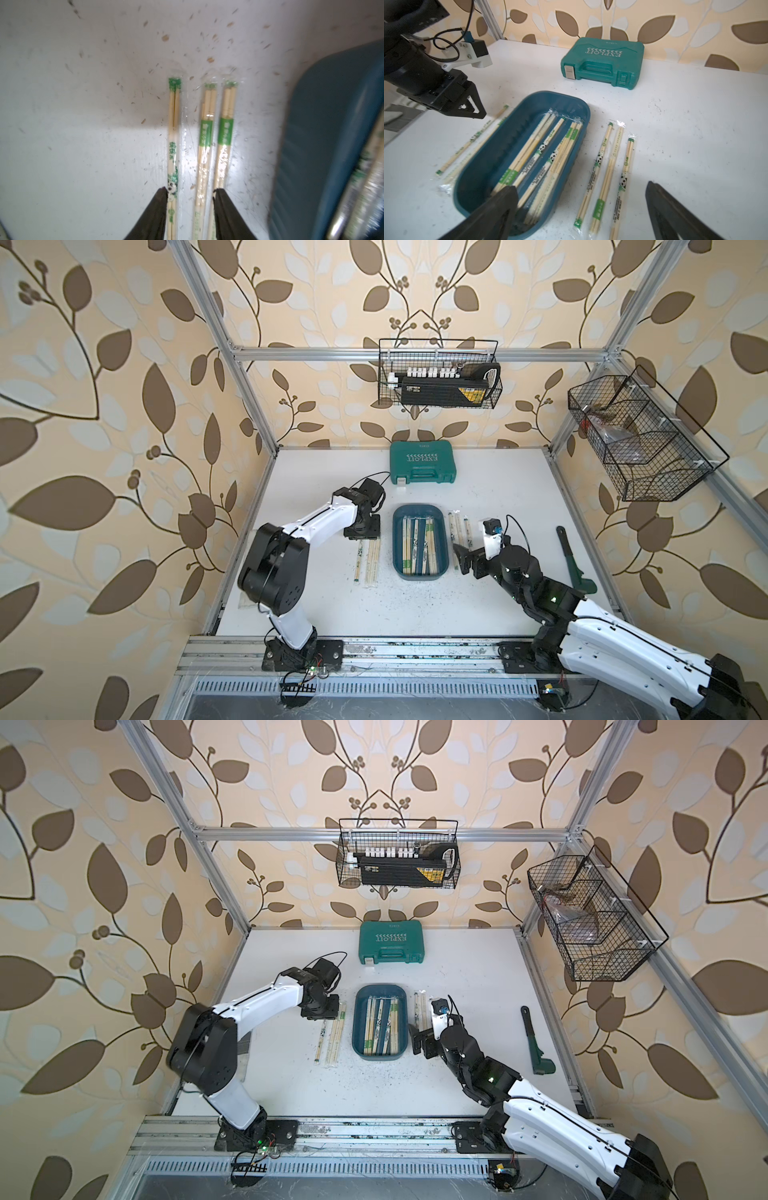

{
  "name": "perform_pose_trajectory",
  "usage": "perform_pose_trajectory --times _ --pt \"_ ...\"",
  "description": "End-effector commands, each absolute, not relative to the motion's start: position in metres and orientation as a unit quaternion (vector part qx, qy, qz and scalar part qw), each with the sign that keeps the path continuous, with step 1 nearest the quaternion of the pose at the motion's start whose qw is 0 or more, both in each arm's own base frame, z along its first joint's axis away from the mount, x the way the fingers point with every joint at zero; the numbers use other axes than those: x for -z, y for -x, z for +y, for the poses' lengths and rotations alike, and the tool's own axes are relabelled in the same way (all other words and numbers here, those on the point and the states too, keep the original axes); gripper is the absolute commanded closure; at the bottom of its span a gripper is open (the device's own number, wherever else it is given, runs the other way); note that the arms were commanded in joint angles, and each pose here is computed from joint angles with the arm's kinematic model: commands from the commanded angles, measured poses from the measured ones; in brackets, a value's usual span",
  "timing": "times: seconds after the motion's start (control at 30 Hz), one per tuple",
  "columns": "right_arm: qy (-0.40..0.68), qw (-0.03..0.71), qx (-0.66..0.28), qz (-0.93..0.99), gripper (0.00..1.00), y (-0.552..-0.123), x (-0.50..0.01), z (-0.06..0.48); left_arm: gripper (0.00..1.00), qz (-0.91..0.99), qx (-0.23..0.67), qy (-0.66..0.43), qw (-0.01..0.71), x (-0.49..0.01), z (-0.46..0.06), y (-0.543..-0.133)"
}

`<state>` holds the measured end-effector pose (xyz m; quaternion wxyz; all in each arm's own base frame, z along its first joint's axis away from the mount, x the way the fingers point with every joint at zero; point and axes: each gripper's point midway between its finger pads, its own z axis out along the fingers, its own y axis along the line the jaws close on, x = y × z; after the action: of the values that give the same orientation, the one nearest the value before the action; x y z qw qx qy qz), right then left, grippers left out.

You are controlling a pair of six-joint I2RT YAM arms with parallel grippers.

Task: Take the paired disposable chopsticks out of the storage box
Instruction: Place the paired disposable chopsticks at the center of the board, then pick up the paired disposable chopsticks from the storage box.

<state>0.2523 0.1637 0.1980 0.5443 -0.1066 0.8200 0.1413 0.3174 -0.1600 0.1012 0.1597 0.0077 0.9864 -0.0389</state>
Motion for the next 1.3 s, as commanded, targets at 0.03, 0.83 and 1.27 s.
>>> perform_pose_trajectory --times 0.03,0.83,1.27 --pt "0.087 0.509 -0.165 0.840 0.08 -0.253 -0.235 0.173 0.57 0.967 0.045 0.026 0.250 -0.158 -0.135 -0.300" --pt "0.130 0.179 -0.045 0.974 0.52 -0.327 -0.090 0.293 0.29 0.871 0.254 -0.068 0.416 -0.170 -0.144 -0.222" --pt "0.109 0.131 -0.038 0.985 0.63 -0.334 -0.040 0.296 0.26 0.873 0.264 -0.089 0.400 -0.163 -0.155 -0.224"
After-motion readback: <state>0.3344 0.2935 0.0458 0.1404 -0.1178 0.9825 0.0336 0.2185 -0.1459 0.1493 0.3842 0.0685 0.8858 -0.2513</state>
